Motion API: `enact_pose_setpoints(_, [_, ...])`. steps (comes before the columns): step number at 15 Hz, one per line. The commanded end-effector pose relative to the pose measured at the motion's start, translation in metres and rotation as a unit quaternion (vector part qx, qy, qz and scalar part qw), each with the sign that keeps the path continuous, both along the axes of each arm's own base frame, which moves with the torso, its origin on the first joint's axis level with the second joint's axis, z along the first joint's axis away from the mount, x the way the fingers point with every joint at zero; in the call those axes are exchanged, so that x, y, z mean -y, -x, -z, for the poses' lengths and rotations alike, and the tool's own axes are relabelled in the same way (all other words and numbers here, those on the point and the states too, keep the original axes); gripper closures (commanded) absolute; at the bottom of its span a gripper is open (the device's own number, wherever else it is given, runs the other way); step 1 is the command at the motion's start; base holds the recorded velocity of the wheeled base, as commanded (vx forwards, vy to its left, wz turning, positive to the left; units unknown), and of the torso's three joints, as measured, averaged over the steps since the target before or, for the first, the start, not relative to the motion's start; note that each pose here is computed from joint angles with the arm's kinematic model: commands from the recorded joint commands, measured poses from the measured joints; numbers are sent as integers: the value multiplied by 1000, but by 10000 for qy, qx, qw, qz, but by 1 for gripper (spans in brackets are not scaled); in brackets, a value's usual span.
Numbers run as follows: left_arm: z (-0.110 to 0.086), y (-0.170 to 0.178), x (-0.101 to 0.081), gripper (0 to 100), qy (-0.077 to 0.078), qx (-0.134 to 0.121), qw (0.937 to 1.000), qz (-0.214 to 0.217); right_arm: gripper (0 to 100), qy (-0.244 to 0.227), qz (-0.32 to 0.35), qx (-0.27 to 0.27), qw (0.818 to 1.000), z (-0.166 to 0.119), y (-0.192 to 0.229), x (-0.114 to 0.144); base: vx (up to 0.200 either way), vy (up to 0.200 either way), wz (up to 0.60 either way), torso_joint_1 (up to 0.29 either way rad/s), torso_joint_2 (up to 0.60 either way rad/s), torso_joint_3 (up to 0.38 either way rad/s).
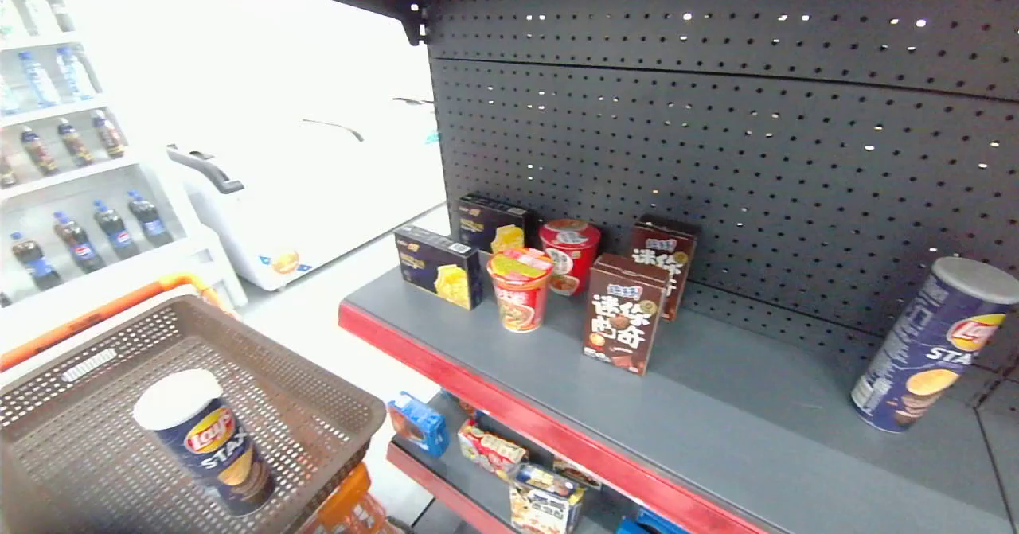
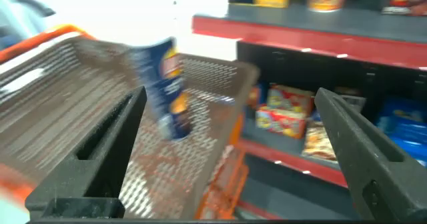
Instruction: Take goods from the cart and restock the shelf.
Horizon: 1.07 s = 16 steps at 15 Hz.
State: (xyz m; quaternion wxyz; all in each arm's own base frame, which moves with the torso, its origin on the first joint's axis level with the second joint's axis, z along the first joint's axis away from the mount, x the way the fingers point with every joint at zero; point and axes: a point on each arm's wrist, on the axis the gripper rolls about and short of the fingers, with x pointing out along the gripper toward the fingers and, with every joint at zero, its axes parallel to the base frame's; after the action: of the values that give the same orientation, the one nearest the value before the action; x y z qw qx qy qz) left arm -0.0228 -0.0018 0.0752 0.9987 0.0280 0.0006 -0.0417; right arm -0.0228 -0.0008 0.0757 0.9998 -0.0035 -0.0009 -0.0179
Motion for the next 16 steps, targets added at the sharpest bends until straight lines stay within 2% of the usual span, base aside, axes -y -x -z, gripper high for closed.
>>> enact_pose_setpoints(1, [0, 0, 0, 0, 5, 2, 10000, 5, 0, 3, 5, -2, 10000, 0, 0, 0, 0, 0, 600, -2, 2, 2])
enact_pose_setpoints(7, [0, 0, 0, 0, 20, 1, 10000, -18, 0, -20, 13, -9, 10000, 0, 0, 0, 0, 0, 600, 4, 5, 2])
enact_pose_setpoints(8, [-27, 8, 0, 0, -44, 436, 9990, -51, 0, -12, -2, -9, 10000, 0, 0, 0, 0, 0, 0, 0, 0, 0])
enact_pose_setpoints(9, [-59, 8, 0, 0, -83, 347, 9993, -74, 0, -12, -2, -1, 10000, 0, 0, 0, 0, 0, 0, 0, 0, 0])
enact_pose_setpoints(10, [-104, -8, -1, 0, -124, -350, 9992, -151, 0, -12, -2, -1, 10000, 0, 0, 0, 0, 0, 0, 0, 0, 0])
enact_pose_setpoints(11, [-128, -26, -1, 0, -217, -756, 9969, -86, 0, -12, -2, -1, 10000, 0, 0, 0, 0, 0, 0, 0, 0, 0])
enact_pose_setpoints(12, [-137, -49, 0, 0, -474, -1164, 9921, -46, 0, -12, -2, -1, 10000, 0, 0, 0, 0, 0, 0, 0, 0, 0])
enact_pose_setpoints(13, [-142, -58, 0, 0, -644, -1288, 9896, -24, 0, -12, 5, -1, 10000, 0, 0, 0, 0, 0, 0, 0, 0, 0])
enact_pose_setpoints(14, [-151, -82, 1, 0, -706, -1587, 9848, 98, 0, -12, -2, -1, 10000, 0, 0, 0, 0, 0, 0, 0, 0, 0])
enact_pose_setpoints(16, [-155, -107, 2, 0, -660, -1873, 9797, 264, 0, -12, -2, -1, 10000, 0, 0, 0, 0, 0, 0, 0, 0, 0])
